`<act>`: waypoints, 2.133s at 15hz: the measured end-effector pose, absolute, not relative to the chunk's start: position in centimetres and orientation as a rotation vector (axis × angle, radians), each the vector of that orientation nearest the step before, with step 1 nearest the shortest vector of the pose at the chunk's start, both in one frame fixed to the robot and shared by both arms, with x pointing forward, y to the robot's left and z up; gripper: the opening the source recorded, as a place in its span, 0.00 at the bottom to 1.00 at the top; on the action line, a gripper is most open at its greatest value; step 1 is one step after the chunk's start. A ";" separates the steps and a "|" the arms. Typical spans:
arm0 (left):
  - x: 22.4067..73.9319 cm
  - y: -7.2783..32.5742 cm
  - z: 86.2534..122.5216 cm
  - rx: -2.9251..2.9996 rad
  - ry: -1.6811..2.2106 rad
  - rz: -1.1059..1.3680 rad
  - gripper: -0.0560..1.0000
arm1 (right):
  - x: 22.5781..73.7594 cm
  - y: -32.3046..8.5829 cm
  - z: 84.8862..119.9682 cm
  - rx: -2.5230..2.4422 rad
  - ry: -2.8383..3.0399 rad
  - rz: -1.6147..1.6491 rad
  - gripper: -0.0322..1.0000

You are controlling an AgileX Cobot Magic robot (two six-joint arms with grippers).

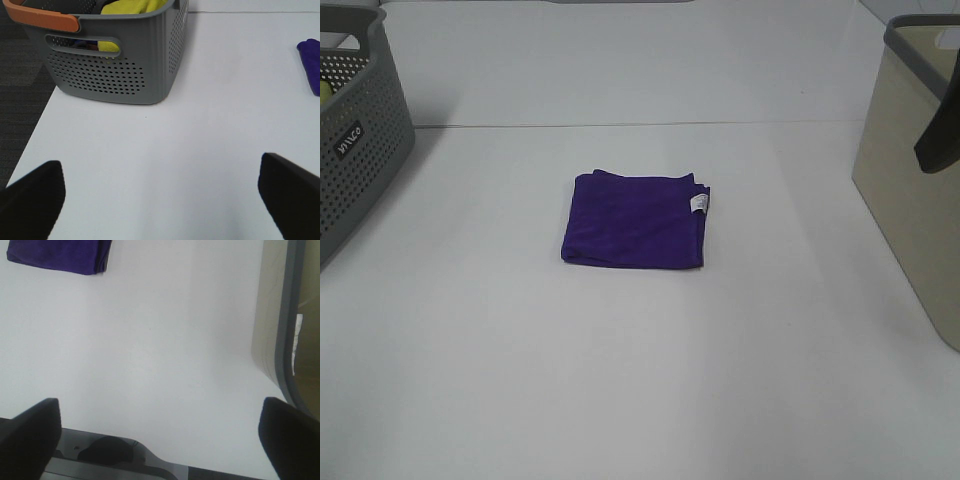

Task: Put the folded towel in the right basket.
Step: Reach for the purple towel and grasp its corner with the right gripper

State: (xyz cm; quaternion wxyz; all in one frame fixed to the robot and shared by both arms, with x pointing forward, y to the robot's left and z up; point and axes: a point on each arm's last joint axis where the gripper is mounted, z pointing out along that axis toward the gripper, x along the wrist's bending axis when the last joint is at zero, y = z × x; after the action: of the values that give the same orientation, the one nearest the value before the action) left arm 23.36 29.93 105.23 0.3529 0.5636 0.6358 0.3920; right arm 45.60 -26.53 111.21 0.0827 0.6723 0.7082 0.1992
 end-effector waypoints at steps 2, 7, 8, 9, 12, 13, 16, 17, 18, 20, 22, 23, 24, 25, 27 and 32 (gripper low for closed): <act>23.4 29.9 105.2 1.458 1.645 1.014 0.99 | 48.9 -26.2 112.6 1.994 2.107 0.613 0.98; 23.4 29.9 105.2 1.458 1.645 1.014 0.99 | 56.8 -25.4 113.5 1.991 2.118 0.608 0.98; 23.4 29.9 105.2 1.458 1.645 1.014 0.99 | 58.3 -25.3 113.4 1.987 2.114 0.614 0.98; 23.4 29.9 105.2 1.458 1.645 1.014 0.99 | 60.0 -25.1 112.9 1.989 2.116 0.614 0.98; 23.4 29.9 105.2 1.458 1.645 1.014 0.99 | 61.4 -24.3 111.7 2.053 2.150 0.675 0.98; 23.4 29.9 105.2 1.458 1.645 1.014 0.99 | 61.8 -23.7 110.9 2.081 2.177 0.692 0.98; 23.4 29.9 105.2 1.458 1.645 1.014 0.99 | 62.6 -20.7 108.5 2.078 2.287 0.668 0.97; 23.4 29.9 105.2 1.458 1.645 1.014 0.99 | 63.1 -19.5 107.1 2.072 2.323 0.655 0.97; 23.4 29.9 105.2 1.458 1.645 1.014 0.99 | 63.9 -18.2 105.3 2.073 2.350 0.651 0.97; 23.4 29.9 105.2 1.458 1.645 1.014 0.99 | 66.0 -16.5 100.1 2.114 2.410 0.688 0.96; 23.4 29.9 105.2 1.458 1.645 1.014 0.99 | 66.8 -16.2 97.8 2.123 2.418 0.695 0.96; 23.4 29.9 105.2 1.458 1.645 1.014 0.99 | 67.3 -16.0 96.3 2.120 2.424 0.688 0.96; 23.4 29.9 105.2 1.458 1.645 1.014 0.99 | 67.7 -16.0 95.0 2.113 2.428 0.682 0.96; 23.4 29.9 105.2 1.458 1.645 1.014 0.99 | 68.0 -15.9 93.8 2.112 2.435 0.669 0.96; 23.4 29.9 105.2 1.458 1.645 1.014 0.99 | 68.5 -15.9 91.8 2.077 2.454 0.657 0.96; 23.4 29.9 105.2 1.458 1.645 1.014 0.99 | 69.2 -15.8 89.0 2.107 2.410 0.672 0.96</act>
State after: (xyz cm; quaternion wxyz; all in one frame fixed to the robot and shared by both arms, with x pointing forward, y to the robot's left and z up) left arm 23.36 29.93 105.23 0.3529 0.5636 0.6358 0.3920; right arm 69.20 -15.79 89.04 -0.0649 0.6428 0.7352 0.2050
